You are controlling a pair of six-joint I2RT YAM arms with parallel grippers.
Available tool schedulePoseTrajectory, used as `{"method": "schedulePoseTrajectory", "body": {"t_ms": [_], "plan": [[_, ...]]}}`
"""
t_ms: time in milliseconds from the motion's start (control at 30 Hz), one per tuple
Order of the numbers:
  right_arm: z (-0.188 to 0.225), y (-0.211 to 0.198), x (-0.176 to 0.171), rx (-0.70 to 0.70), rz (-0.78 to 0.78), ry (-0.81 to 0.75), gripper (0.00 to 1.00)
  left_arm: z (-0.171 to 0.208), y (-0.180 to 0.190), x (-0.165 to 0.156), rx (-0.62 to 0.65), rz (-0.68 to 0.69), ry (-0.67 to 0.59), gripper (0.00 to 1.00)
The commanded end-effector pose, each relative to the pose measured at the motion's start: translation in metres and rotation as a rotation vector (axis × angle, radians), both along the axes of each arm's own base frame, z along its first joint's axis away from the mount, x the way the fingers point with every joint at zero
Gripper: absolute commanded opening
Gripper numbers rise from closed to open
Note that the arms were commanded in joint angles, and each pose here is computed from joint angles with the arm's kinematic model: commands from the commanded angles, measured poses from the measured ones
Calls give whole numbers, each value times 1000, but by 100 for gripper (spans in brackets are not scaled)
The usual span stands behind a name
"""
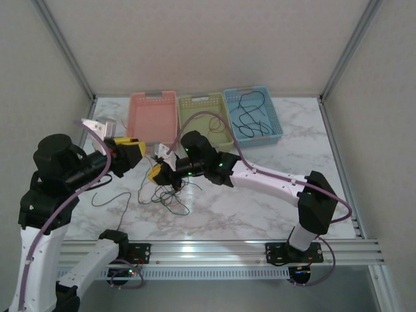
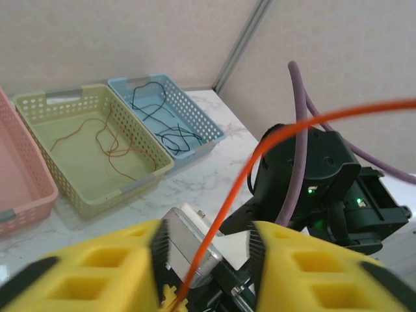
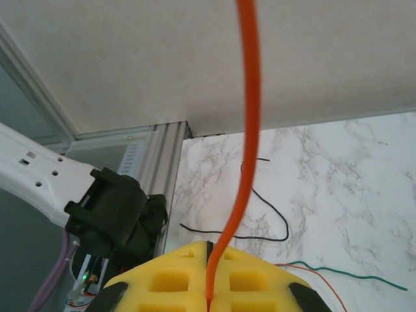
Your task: Untangle the cables
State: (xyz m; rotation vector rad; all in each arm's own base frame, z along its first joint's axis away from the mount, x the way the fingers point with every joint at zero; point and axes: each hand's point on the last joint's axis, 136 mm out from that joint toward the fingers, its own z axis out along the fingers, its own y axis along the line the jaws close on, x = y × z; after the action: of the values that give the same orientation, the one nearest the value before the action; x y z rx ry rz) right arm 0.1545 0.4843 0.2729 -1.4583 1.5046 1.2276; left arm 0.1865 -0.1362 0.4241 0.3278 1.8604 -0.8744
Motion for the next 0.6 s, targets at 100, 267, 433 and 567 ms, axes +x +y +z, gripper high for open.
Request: {"method": "schedulePoseTrajectory", "body": {"t_ms": [100,267,433,567], "plan": [[59,-19,18,78,-140,-53,0,-3,25,-6,49,141,-32,100],[111,-47,38,169,-269,-43,0,-42,41,0,115,237,73,100],[147,-82,58,241,-379,-3,0,-78,37,-4,85,222,162,100],[165,-104,66,273,-411,2,0,-102,24,-11,72,137,210,100]]}}
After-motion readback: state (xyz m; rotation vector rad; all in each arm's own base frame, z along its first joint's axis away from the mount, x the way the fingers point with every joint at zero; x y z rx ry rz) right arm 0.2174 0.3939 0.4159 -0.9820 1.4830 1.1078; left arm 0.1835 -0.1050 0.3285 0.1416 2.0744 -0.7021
